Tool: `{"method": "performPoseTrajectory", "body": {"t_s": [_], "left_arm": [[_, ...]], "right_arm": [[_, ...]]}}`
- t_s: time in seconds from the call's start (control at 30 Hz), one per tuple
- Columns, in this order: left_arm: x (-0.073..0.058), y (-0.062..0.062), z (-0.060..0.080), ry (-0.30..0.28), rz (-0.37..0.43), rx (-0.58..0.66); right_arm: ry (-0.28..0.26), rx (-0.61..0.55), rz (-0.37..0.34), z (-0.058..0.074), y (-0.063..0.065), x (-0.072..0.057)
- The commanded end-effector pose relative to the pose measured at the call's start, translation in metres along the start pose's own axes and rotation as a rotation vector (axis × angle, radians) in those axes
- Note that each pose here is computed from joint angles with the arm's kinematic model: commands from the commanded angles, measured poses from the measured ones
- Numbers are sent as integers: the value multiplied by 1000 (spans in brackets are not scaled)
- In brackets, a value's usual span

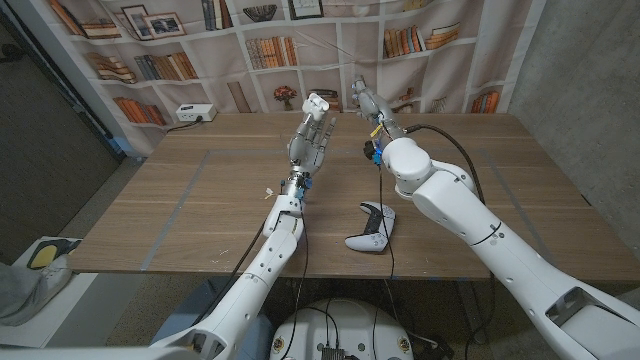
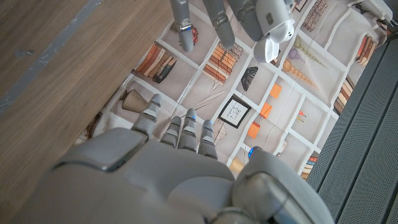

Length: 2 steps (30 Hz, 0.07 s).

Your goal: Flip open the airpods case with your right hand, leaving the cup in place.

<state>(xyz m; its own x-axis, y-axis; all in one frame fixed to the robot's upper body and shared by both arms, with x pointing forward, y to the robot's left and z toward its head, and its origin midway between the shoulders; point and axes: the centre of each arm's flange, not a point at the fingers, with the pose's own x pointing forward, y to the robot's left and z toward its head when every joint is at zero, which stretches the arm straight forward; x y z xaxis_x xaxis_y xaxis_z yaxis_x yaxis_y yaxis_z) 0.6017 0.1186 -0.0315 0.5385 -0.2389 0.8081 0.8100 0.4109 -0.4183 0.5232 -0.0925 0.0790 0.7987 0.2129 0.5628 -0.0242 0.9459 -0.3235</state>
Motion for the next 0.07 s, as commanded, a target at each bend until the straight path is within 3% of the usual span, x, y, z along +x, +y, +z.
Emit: {"method": "performPoseTrajectory", "body": {"t_s": [0.03,0.07], "left_arm": [[-7,-2,5,-1,4,24],[-7,-3,4,0,2,23]], "right_arm": [[-16,15,32,-7,3,1],[-16,12,31,-8,3,1]]}}
